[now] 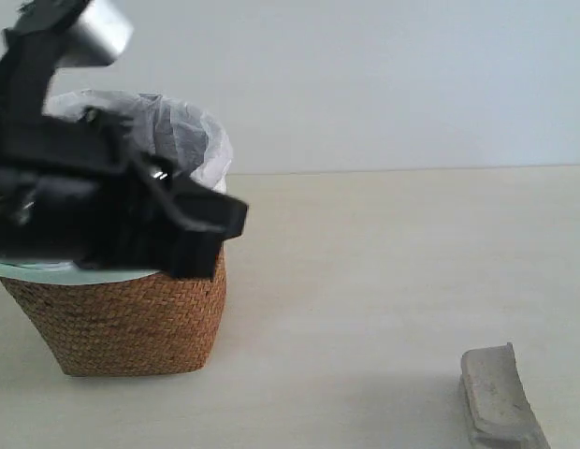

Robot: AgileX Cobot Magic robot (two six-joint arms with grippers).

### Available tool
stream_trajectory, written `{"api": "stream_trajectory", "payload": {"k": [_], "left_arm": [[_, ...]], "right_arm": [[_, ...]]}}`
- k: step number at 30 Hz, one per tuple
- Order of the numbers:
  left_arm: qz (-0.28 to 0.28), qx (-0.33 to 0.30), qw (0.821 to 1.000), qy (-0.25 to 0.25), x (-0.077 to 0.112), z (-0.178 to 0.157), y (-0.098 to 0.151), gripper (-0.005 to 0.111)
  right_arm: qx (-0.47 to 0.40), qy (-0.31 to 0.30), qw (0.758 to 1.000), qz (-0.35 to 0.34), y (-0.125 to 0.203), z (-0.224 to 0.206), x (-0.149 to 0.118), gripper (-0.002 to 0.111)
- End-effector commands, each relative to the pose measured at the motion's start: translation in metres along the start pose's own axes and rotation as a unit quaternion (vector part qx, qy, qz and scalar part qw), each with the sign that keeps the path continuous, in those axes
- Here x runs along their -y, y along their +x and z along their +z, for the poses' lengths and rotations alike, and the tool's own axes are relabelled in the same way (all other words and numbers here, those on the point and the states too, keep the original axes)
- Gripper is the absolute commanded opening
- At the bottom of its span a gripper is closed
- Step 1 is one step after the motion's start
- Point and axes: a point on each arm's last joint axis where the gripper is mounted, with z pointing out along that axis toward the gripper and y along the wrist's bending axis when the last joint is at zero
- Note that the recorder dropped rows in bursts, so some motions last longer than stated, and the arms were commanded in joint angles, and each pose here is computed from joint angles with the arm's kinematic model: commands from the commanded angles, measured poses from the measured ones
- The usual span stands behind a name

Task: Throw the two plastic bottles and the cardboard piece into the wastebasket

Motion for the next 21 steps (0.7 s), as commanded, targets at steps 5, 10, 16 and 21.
{"api": "stream_trajectory", "payload": {"k": [5,10,16,21], "left_arm": [[-0.085,0.112,0.990,-0.010,-0.012,-0.061,0.071,0.004],[-0.131,0.152,0.980,0.009,-0.013,-0.086,0.100,0.004],[0.054,0.258,0.964,-0.024,-0.014,-0.116,0.105,0.004],[0.043,0.289,0.952,-0.096,-0.030,-0.119,0.126,0.004]], "right_arm": [[0.004,0.004,1.000,-0.003,0.000,0.000,0.001,0.001],[0.004,0.004,1.000,-0.003,0.000,0.000,0.001,0.001],[0.004,0.004,1.000,-0.002,0.000,0.000,0.001,0.001],[0.004,0.004,1.000,-0.002,0.000,0.000,0.001,0.001]]}}
